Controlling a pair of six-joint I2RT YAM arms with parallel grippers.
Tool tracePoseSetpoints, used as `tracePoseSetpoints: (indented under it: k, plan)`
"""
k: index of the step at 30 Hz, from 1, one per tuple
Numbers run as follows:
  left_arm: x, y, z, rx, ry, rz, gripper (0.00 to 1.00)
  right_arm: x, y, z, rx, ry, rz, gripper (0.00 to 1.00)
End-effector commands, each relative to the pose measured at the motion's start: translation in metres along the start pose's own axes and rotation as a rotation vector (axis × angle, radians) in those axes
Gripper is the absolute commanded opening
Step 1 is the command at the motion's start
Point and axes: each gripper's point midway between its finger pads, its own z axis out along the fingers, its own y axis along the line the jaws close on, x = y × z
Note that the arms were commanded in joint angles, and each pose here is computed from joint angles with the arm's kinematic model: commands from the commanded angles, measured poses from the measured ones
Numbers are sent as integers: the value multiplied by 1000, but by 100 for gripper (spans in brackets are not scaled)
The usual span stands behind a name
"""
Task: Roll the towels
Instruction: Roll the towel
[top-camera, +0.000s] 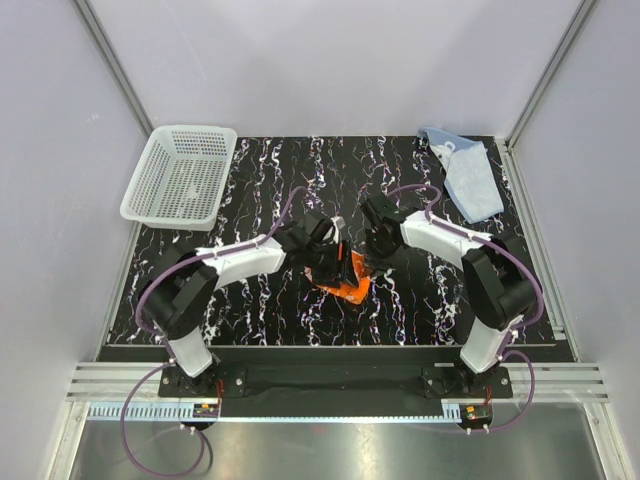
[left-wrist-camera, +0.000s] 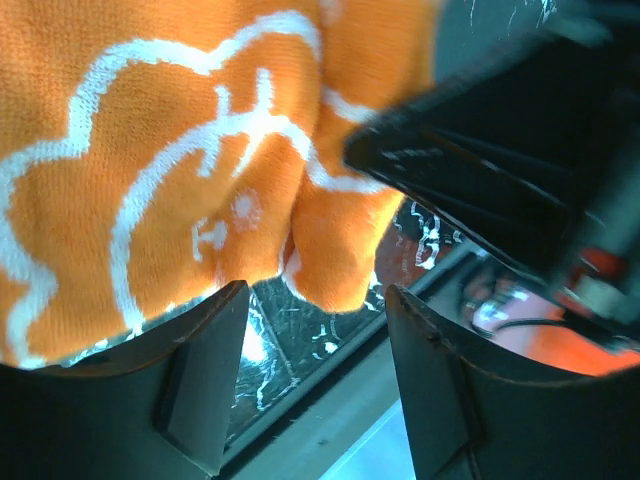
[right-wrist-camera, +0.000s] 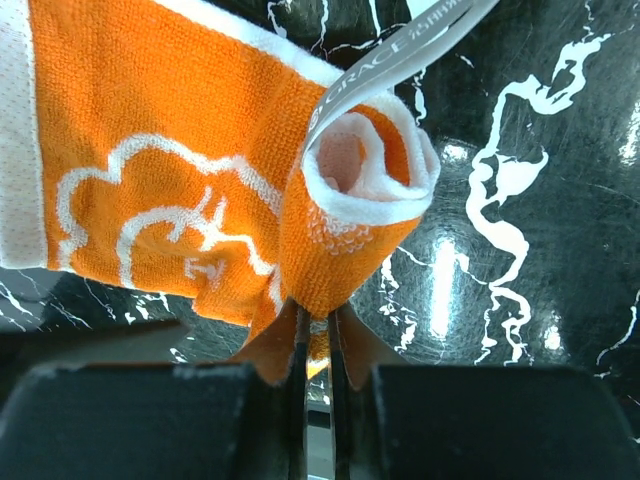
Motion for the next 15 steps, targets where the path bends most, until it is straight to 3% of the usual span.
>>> tracePoseSetpoints:
  k: [1,6,15]
  plan:
    - [-19,-10,-22,-112,-139,166,62,-6,3,-5,31,-17,-33,0]
    - [-15,-22,-23,-178,-196,270,62,-8,3,-6,36,-16,-32,0]
    - [6,-33,6,-226,-156,362,62,-8,5,-8,35,-11,-41,0]
